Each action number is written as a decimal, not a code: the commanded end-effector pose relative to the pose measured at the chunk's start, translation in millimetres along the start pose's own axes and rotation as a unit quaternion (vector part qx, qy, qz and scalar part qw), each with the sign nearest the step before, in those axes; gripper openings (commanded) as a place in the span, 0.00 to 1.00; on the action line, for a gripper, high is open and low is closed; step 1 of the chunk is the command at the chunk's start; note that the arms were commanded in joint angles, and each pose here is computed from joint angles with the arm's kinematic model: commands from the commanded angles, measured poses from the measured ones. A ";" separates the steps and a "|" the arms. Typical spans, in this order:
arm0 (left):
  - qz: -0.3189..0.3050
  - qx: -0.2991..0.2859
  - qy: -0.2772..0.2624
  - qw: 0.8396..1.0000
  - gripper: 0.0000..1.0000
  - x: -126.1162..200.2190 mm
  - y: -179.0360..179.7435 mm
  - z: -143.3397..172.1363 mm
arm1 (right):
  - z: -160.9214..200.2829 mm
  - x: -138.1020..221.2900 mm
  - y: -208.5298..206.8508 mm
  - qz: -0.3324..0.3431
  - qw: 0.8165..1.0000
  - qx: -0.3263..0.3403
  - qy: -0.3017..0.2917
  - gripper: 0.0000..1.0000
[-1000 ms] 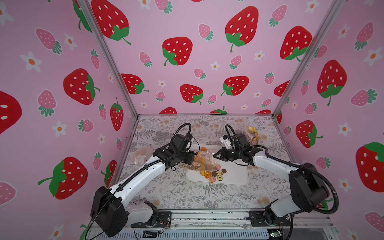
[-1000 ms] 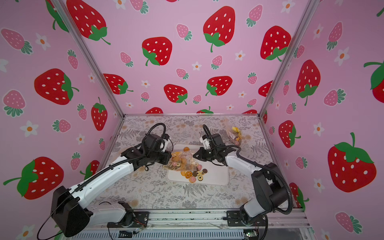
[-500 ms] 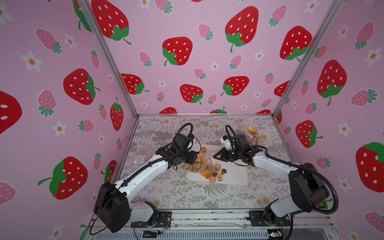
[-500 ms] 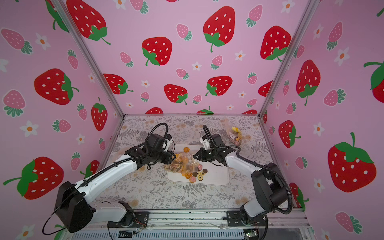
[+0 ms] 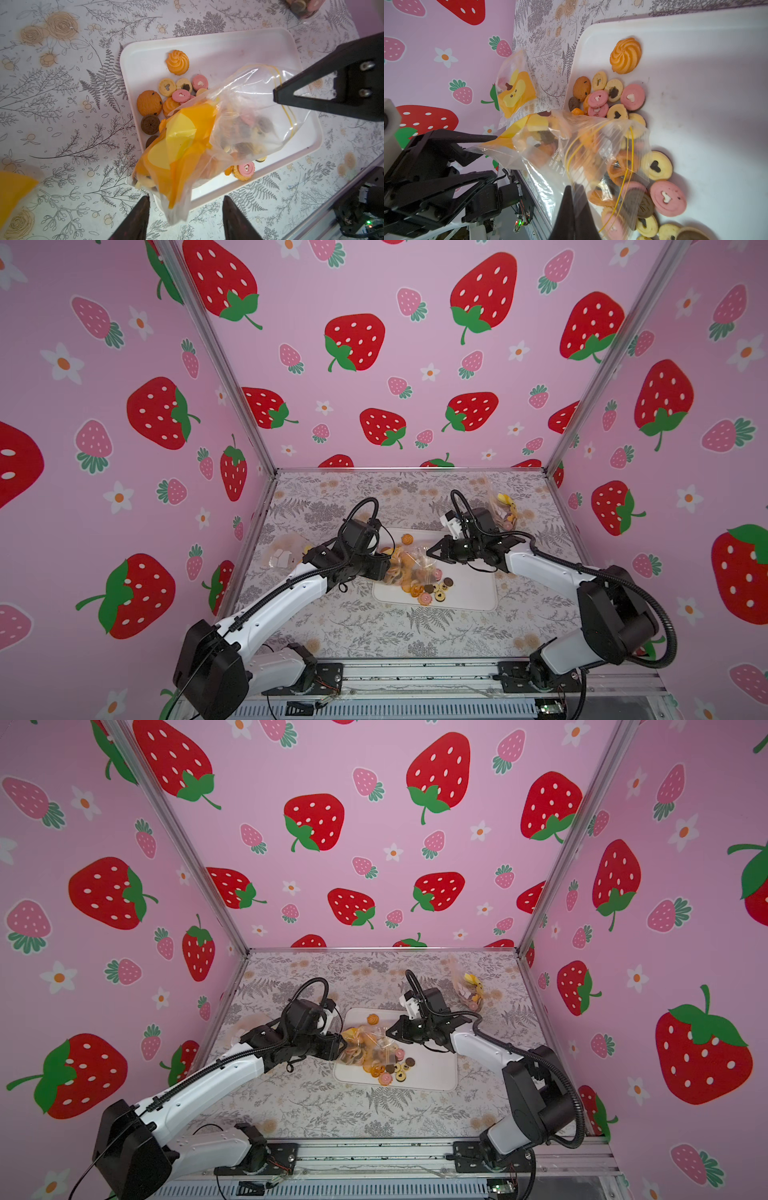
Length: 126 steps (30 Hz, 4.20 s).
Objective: Pour cookies out of the ziploc bag
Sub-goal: 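Pour the cookies out of the ziploc bag onto the tray.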
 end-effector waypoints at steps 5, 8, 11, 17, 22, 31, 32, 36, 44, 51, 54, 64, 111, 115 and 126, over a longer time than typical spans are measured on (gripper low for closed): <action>-0.005 0.017 0.017 1.000 0.41 -20.8 4.1 4.3 | 0.1 0.5 -1.2 -0.005 1.000 -0.005 -0.002 0.00; -0.019 0.020 0.017 0.999 0.31 -24.1 8.5 1.0 | 1.1 1.3 -1.9 -0.004 1.000 -0.005 -0.001 0.00; -0.022 0.021 0.015 0.999 0.16 -24.6 11.9 -4.1 | 2.7 1.1 -4.0 -0.002 1.000 -0.006 0.000 0.00; -0.019 0.009 0.000 1.000 0.00 -16.8 10.7 -20.8 | 5.7 3.4 -7.3 0.000 1.000 -0.007 -0.002 0.00; -0.012 0.001 -0.022 1.000 0.00 -3.0 7.5 -37.6 | 5.4 8.2 -9.1 0.002 1.000 -0.007 -0.007 0.00; 0.017 -0.021 -0.048 0.998 0.00 11.9 -5.8 -67.1 | -1.7 16.9 -20.0 0.008 1.000 -0.016 -0.022 0.00; 0.020 -0.025 -0.047 0.998 0.00 10.6 -8.3 -69.3 | -2.5 17.3 -21.6 0.010 1.000 -0.017 -0.023 0.00; 0.027 -0.040 -0.040 0.998 0.00 2.3 -17.2 -78.1 | -5.3 13.9 -30.0 0.020 0.999 -0.022 -0.018 0.00; 0.038 -0.071 -0.036 0.996 0.00 -5.7 -40.6 -97.4 | -7.1 11.0 -34.9 0.035 0.999 -0.021 -0.020 0.00; 0.030 -0.082 -0.054 0.995 0.00 18.3 -47.7 -112.7 | -6.2 13.5 -41.7 0.051 0.998 -0.028 -0.028 0.00; 0.030 -0.088 -0.060 0.994 0.00 23.4 -50.5 -116.9 | -6.0 13.6 -42.2 0.052 0.998 -0.029 -0.029 0.00; 0.044 -0.090 -0.050 0.994 0.00 11.5 -56.3 -118.4 | -5.6 20.5 -47.5 0.060 0.997 -0.038 -0.044 0.00; 0.090 -0.140 -0.056 0.984 0.00 -0.4 -112.2 -164.5 | 4.1 76.3 -70.1 0.063 0.990 -0.077 -0.102 0.16; 0.091 -0.145 -0.058 0.984 0.00 2.1 -115.2 -169.8 | 3.5 79.5 -69.9 0.063 0.989 -0.078 -0.104 0.19; 0.094 -0.150 -0.044 0.983 0.00 -4.8 -120.6 -169.4 | 3.7 78.7 -74.1 0.065 0.989 -0.082 -0.100 0.20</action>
Point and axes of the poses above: each gripper's point midway between its finger pads, its own x axis back along the fingers, its own y axis along the line the jaws close on, z = x × y, the point moved 7 cm from there along x, back along the fingers, and after that the axes turned 15 degrees about -x, right-handed, at the moved point
